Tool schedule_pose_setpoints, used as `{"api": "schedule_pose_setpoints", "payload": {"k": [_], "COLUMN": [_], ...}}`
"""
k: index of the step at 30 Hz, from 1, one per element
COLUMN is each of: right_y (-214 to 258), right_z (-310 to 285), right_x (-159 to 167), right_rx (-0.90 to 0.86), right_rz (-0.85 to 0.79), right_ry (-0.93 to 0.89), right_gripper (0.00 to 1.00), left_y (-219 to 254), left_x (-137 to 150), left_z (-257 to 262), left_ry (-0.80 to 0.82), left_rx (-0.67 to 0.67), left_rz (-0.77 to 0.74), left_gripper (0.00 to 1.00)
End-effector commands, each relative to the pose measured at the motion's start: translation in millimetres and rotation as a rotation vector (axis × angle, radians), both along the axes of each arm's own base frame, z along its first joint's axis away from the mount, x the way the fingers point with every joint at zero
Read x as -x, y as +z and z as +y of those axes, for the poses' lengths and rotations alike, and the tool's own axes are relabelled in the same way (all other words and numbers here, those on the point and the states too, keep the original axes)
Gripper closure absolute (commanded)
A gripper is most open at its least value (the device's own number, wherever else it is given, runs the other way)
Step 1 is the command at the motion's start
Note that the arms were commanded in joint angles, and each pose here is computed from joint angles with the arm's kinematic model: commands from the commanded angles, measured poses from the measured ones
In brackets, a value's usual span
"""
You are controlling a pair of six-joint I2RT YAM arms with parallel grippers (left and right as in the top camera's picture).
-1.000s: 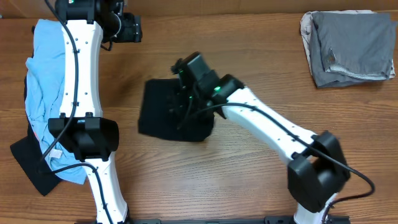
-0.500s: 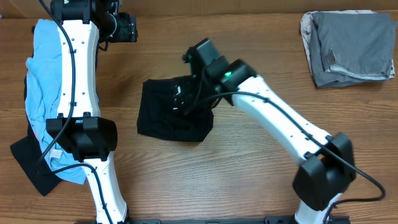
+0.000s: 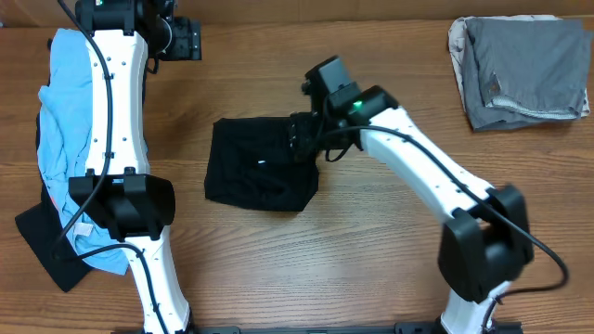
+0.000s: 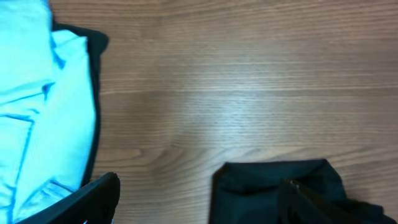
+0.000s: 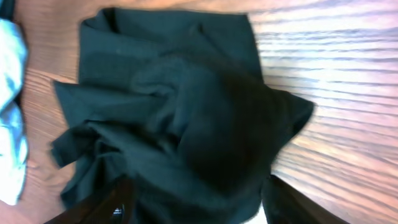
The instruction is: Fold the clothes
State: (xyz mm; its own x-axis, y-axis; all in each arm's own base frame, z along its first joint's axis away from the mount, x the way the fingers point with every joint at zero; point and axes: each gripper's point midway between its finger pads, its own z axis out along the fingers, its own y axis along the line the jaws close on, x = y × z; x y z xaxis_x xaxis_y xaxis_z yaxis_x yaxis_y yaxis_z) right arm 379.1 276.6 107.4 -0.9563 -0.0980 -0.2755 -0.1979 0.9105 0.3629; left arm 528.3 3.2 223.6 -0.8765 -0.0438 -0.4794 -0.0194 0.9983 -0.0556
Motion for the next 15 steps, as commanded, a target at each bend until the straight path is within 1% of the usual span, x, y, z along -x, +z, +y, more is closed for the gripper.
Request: {"api": "schedule_pose_setpoints", "payload": {"k": [1, 3, 4, 5, 9, 12, 15], "right_y": [-20, -24, -23, -22, 1, 28, 57], "right_z": [7, 9, 11, 13, 21, 39, 63], "right_x": [7, 9, 9, 7, -5, -13, -19], "right_rx": [-0.001, 0.005, 0.003, -0.004, -0.039, -0.096, -0.151], "right_rz": [0.049, 0.052, 0.047, 0.036, -0.025, -0.08, -0.161], "right_ry": [0.018, 0.029, 0.032, 0.036, 0.051, 0.087, 0.12], "right_gripper": [0.46, 0.66, 0.84, 0.95, 0.96, 0.96, 0.96], "left_y": [6, 7, 7, 7, 11, 13, 15], "left_x": [-2, -1, -1, -2, -6, -6, -7], "left_z": [18, 26, 30, 34, 56, 80, 96], "left_ry": [0.045, 0.063, 0.072, 0.079, 0.134, 0.211, 0.237], "left_rx": [-0.054, -0.068, -0.073, -0.074, -0.066, -0.041, 0.0], "left_rz": [-0.02, -0.02, -0.021, -0.024, -0.051, -0.07, -0.086], "left_gripper": [0.16, 0.16, 0.16, 0.16, 0.15, 0.16, 0.16]}}
